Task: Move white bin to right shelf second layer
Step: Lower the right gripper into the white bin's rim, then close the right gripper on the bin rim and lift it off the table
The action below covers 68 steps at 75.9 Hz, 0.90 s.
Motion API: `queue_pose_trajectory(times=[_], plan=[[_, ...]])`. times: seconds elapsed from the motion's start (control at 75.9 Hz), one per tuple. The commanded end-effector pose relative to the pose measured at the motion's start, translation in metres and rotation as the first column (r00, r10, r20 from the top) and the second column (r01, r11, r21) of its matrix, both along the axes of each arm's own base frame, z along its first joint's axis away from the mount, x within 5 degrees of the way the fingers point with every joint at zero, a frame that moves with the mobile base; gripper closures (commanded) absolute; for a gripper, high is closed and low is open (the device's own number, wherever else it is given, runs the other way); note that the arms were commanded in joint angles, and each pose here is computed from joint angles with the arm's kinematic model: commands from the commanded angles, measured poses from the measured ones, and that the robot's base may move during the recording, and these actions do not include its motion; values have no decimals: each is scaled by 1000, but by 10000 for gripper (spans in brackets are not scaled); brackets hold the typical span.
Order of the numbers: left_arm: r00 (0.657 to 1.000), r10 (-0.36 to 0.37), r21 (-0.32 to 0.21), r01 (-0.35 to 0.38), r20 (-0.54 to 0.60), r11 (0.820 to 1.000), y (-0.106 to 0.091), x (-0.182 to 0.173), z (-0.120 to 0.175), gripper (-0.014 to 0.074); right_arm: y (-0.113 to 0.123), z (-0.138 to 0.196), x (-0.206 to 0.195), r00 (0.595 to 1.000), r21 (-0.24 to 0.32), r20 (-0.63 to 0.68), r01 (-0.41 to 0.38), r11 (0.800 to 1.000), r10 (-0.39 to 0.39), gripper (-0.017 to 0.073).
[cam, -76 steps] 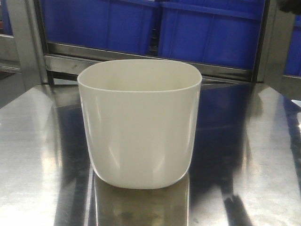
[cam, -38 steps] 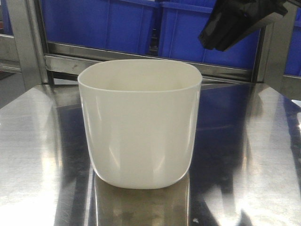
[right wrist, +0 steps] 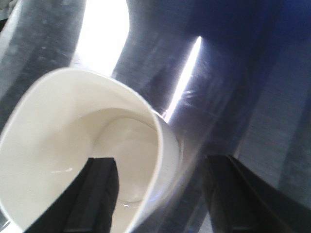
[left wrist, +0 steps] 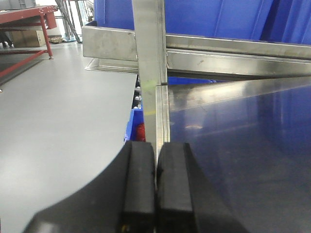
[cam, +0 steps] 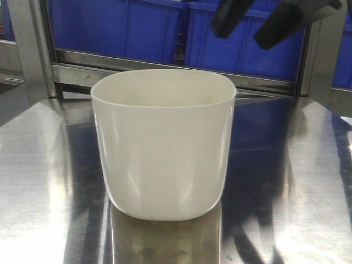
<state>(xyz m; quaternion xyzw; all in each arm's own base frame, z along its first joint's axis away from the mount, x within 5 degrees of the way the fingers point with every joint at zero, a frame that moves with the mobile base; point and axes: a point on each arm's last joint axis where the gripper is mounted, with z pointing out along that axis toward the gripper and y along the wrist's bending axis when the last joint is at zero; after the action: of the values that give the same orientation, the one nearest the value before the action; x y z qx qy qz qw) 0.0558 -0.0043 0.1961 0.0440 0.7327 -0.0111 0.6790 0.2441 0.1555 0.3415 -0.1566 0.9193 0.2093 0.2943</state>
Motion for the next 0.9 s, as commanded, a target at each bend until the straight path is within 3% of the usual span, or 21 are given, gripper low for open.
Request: queue_pose_trajectory(times=[0.0, 0.329, 0.883], plan=[[998, -2, -10, 3, 64, 1000, 0, 1, -4, 509, 4, 24, 2, 998, 45, 65, -12, 999, 9, 61], [998, -2, -10, 3, 64, 1000, 0, 1, -4, 509, 25, -6, 13, 993, -77, -82, -88, 993, 82, 61], [998, -2, -10, 3, 64, 1000, 0, 1, -4, 509, 41, -55, 33, 970, -150, -228, -119, 982, 83, 61]])
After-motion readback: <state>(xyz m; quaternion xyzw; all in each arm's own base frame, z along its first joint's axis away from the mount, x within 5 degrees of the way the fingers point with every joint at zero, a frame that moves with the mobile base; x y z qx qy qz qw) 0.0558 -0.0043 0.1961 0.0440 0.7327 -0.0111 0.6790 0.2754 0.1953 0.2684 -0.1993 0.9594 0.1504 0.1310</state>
